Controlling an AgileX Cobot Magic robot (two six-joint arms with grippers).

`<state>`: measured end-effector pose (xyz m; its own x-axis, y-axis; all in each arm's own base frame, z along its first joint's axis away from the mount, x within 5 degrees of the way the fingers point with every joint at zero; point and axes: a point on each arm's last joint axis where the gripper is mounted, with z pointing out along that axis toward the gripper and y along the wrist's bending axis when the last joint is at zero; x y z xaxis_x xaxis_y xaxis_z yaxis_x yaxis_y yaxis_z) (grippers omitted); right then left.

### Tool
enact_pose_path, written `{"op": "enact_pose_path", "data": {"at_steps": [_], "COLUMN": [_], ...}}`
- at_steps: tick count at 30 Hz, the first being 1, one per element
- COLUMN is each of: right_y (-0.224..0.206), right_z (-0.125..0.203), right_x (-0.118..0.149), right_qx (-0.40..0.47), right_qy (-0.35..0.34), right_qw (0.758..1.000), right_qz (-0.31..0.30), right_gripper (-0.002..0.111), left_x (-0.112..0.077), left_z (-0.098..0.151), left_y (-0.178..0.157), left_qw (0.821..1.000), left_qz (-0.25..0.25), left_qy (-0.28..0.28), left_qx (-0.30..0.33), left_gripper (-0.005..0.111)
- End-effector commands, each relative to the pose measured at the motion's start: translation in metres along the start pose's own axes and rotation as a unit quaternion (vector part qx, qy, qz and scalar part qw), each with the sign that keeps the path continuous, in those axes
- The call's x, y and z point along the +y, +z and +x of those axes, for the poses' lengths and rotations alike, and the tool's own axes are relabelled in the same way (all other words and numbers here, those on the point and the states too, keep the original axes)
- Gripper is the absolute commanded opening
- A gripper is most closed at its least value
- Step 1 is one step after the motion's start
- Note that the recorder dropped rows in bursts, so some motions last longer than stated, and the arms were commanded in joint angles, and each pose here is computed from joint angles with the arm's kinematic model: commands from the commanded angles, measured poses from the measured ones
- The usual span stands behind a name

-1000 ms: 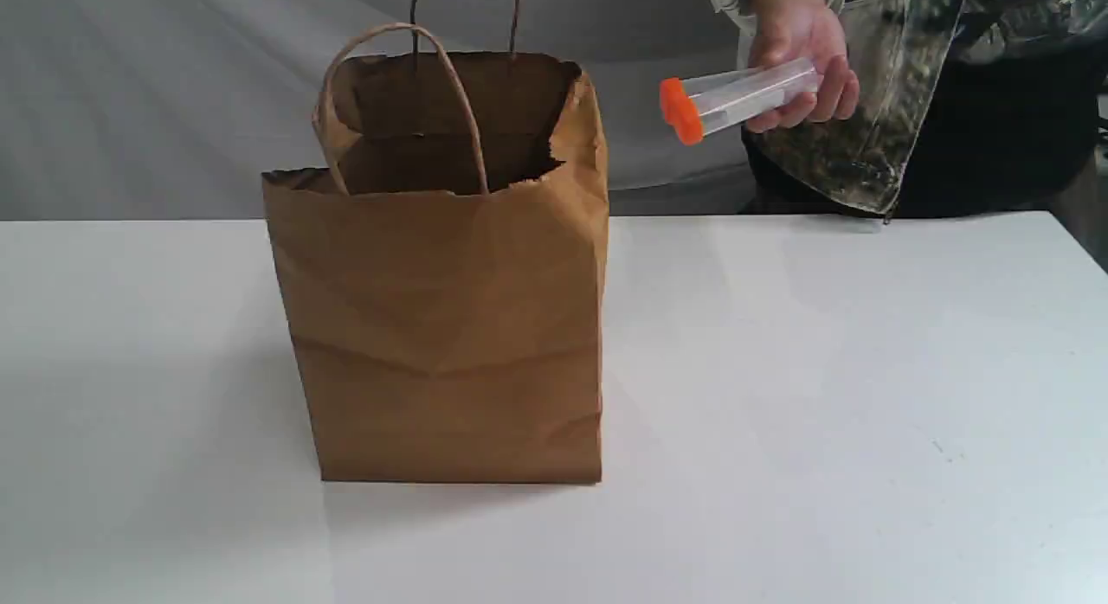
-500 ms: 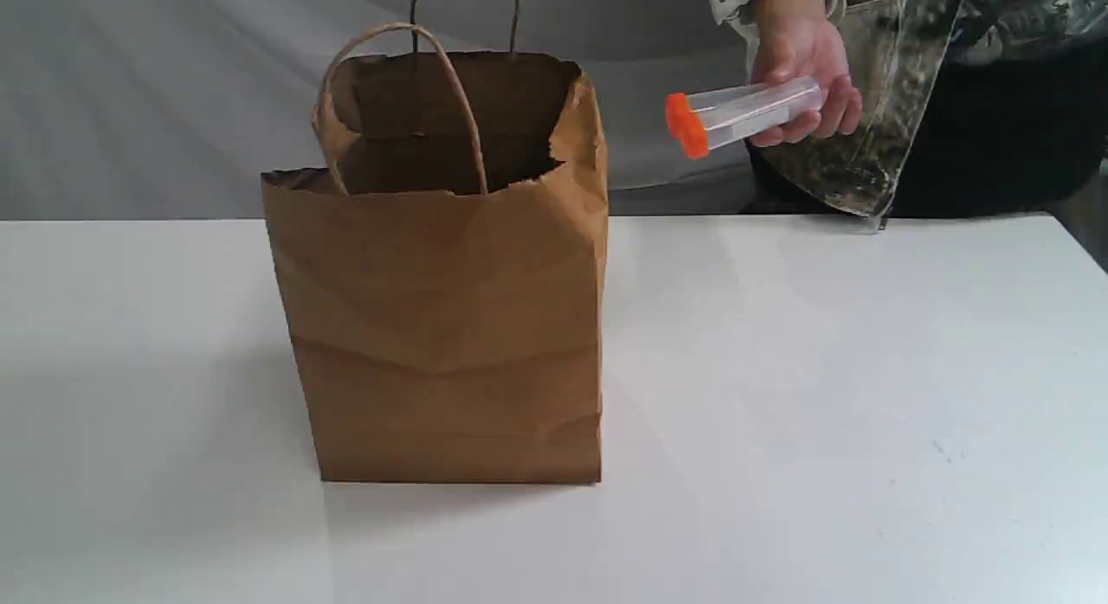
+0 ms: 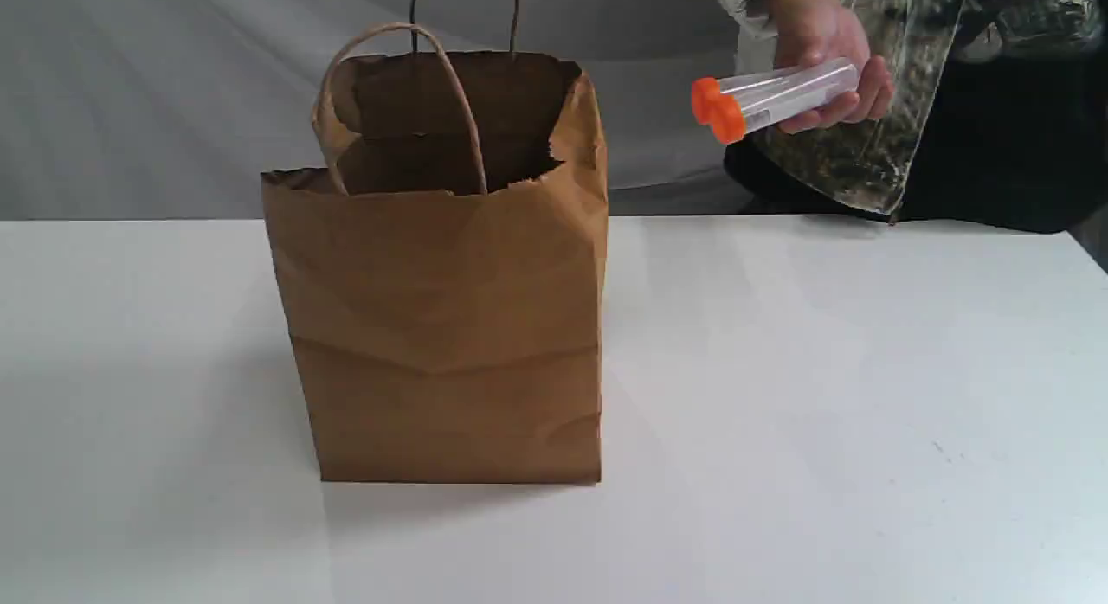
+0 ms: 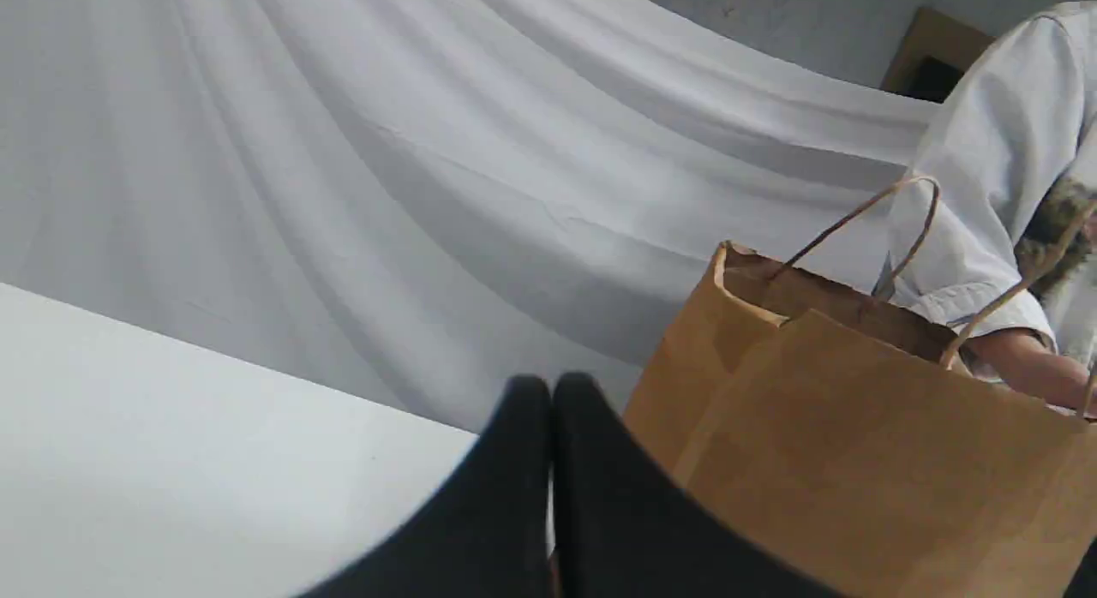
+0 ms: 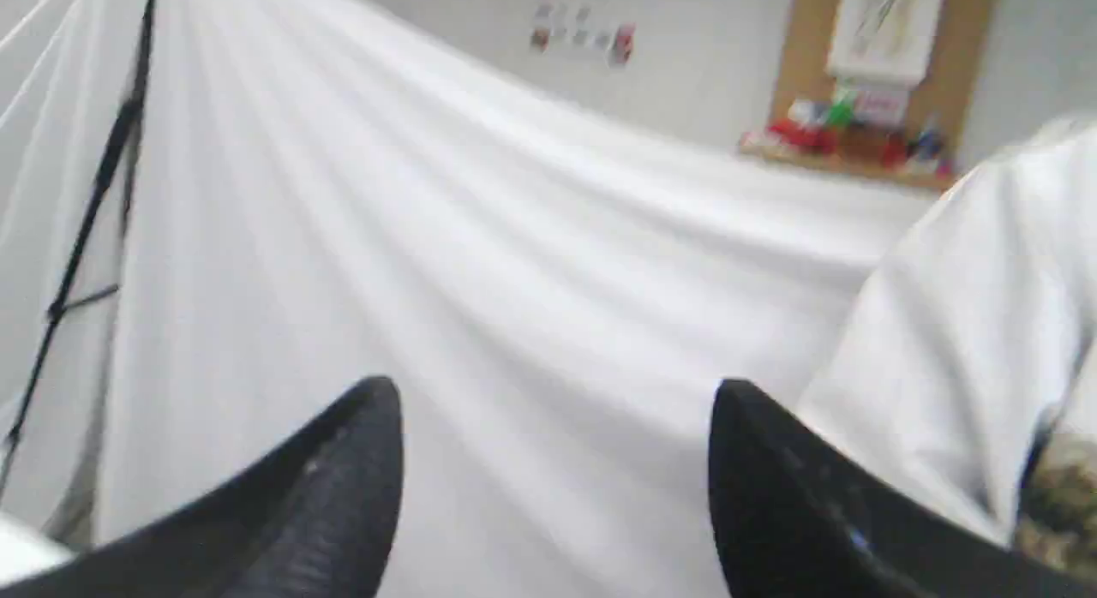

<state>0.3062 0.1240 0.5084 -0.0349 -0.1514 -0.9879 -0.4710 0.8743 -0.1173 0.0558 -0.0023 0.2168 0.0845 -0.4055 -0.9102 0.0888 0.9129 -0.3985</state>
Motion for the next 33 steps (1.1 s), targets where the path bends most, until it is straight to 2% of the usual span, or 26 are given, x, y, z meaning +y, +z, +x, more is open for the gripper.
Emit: {"op": "enact_pose_path", "data": {"at_steps": [1, 6, 10, 16, 22, 26, 33], "right_y": [0.015, 0.049, 0.083, 0.112, 0.130, 0.135, 0.143], "right_z": [0.005, 0.040, 0.066, 0.098, 0.125, 0.133, 0.117], "right_x": [0.011, 0.020, 0.023, 0.043, 0.049, 0.051, 0.054], "right_qx": [0.114, 0.282, 0.306, 0.325, 0.373, 0.378, 0.291], "right_qy": [0.024, 0.022, -0.012, -0.118, -0.215, -0.251, -0.293], "right_qw": [0.990, 0.944, 0.934, 0.907, 0.878, 0.864, 0.883], "right_qz": [-0.080, -0.168, -0.185, -0.239, -0.211, -0.219, -0.223], "right_gripper": [0.055, 0.055, 0.055, 0.056, 0.070, 0.071, 0.071], "left_x": [0.000, 0.000, 0.000, 0.000, 0.000, 0.000, 0.000], "left_z": [0.001, 0.001, 0.002, 0.002, 0.002, 0.002, 0.002], "left_y": [0.000, 0.000, 0.000, 0.000, 0.000, 0.000, 0.000], "left_qw": [1.000, 1.000, 1.000, 1.000, 1.000, 1.000, 1.000], "left_qz": [0.001, 0.001, 0.001, 0.001, 0.001, 0.001, 0.001], "left_qy": [-0.001, -0.001, -0.001, -0.004, -0.015, -0.015, -0.016], "left_qx": [0.001, 0.002, 0.005, 0.006, 0.006, 0.006, 0.006], "left_gripper": [0.000, 0.000, 0.000, 0.000, 0.000, 0.000, 0.000]}}
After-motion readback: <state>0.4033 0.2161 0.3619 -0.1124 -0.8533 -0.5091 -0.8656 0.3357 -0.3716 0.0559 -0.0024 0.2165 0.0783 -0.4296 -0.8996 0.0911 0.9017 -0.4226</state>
